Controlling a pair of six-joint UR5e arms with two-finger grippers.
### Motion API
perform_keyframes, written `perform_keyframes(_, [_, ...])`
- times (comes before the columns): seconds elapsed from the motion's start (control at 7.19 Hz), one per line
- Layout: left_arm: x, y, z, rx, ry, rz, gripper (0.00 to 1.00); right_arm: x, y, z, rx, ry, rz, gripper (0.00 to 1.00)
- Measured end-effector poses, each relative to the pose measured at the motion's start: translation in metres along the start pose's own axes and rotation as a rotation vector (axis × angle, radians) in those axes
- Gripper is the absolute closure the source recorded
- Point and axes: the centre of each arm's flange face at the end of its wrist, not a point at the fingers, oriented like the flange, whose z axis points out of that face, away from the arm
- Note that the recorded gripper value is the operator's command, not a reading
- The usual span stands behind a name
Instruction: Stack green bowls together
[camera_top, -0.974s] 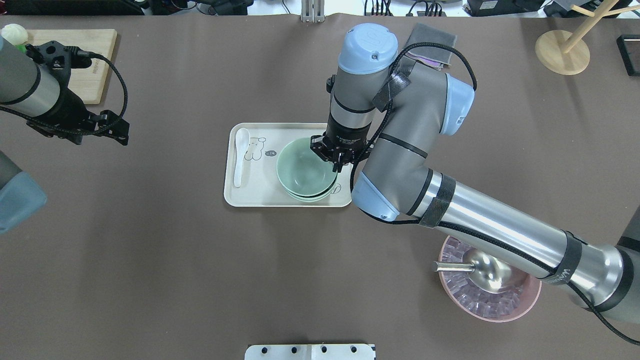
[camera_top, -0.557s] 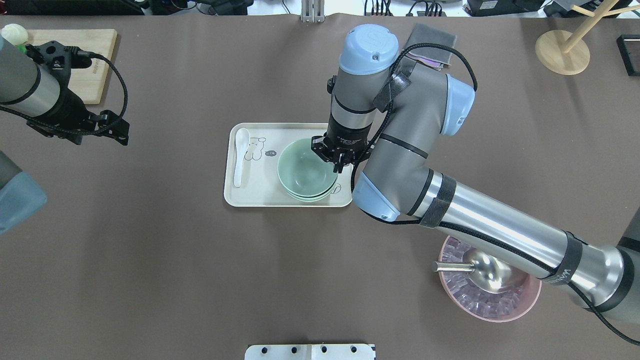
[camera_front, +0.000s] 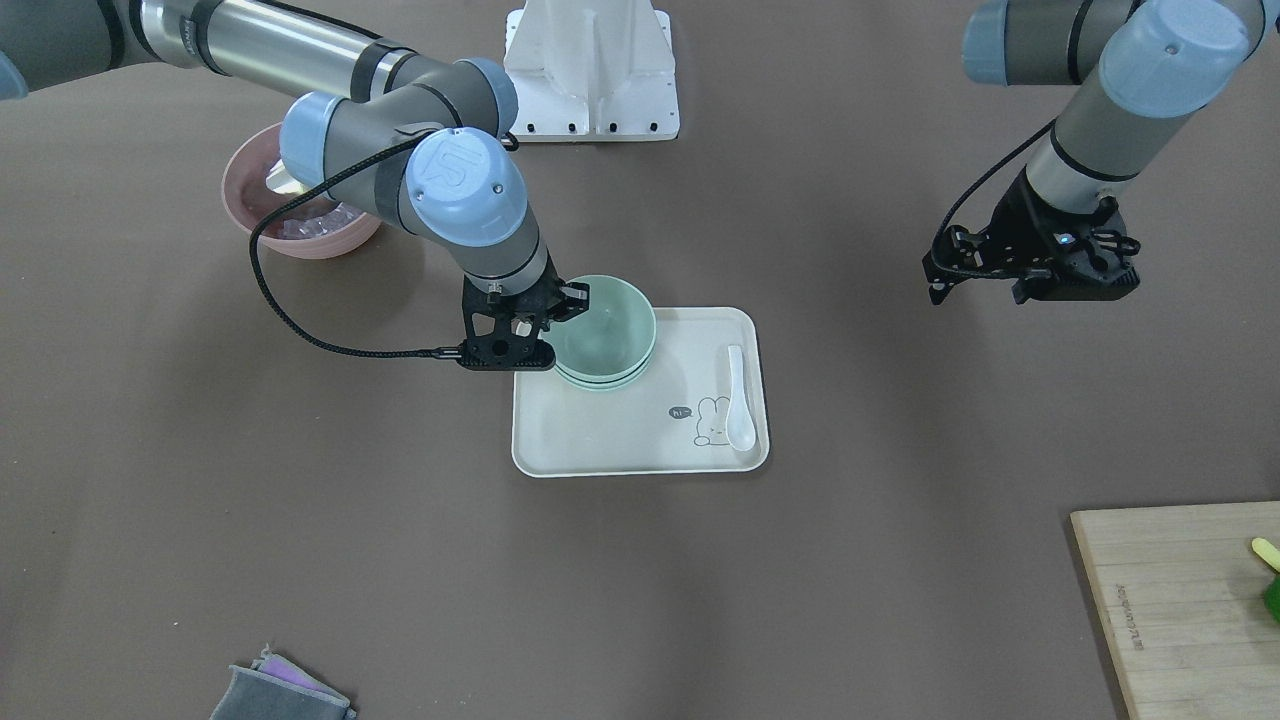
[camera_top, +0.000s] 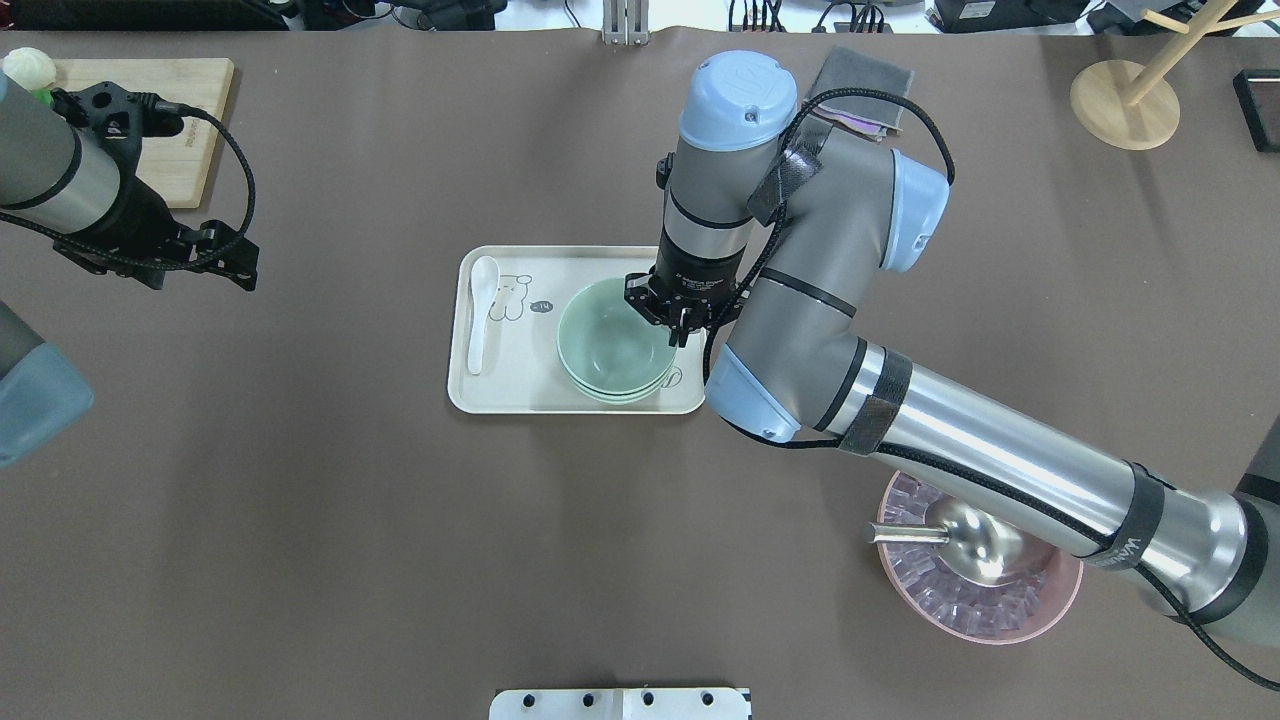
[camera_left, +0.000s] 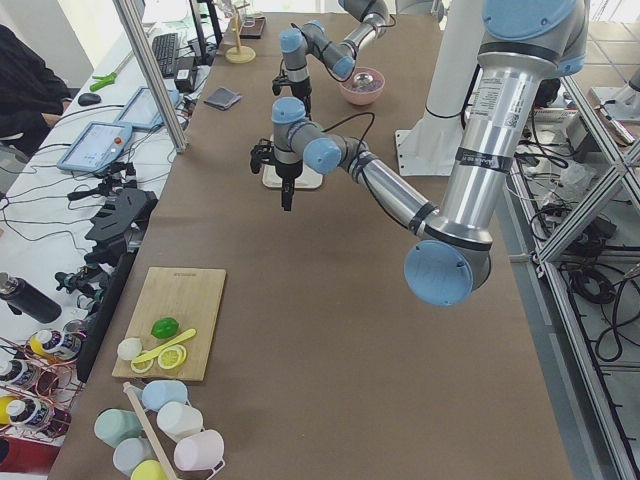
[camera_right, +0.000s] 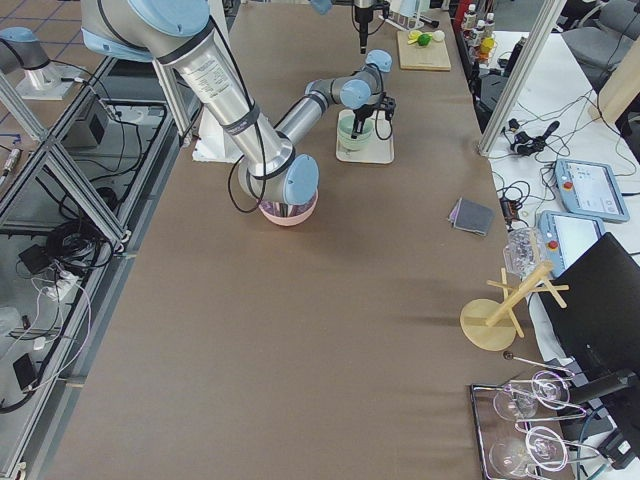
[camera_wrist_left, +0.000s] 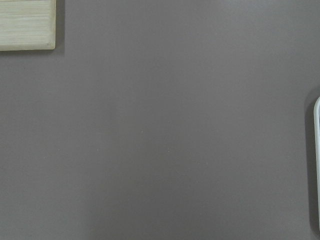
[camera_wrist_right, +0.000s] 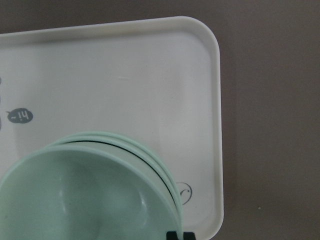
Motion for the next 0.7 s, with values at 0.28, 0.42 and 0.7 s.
perform_keyframes(0.28, [-0.0001,-0.0001,0.0002,0.000,0.000,0.000,0.02,-0.0006,0.0003,0.0006,-0.001,0.000,-0.001,1.00])
perform_keyframes(0.42, [-0.0004,-0.0002,0.0007,-0.001,-0.001,0.000,0.02,-0.0009,0.0005,0.0019,-0.003,0.002,-0.002,1.00])
perform_keyframes(0.7, [-0.0007,-0.0004,0.0011,-0.002,-0.002,0.001,0.02,-0.0007,0.0002,0.0045,-0.005,0.005,-0.003,1.00])
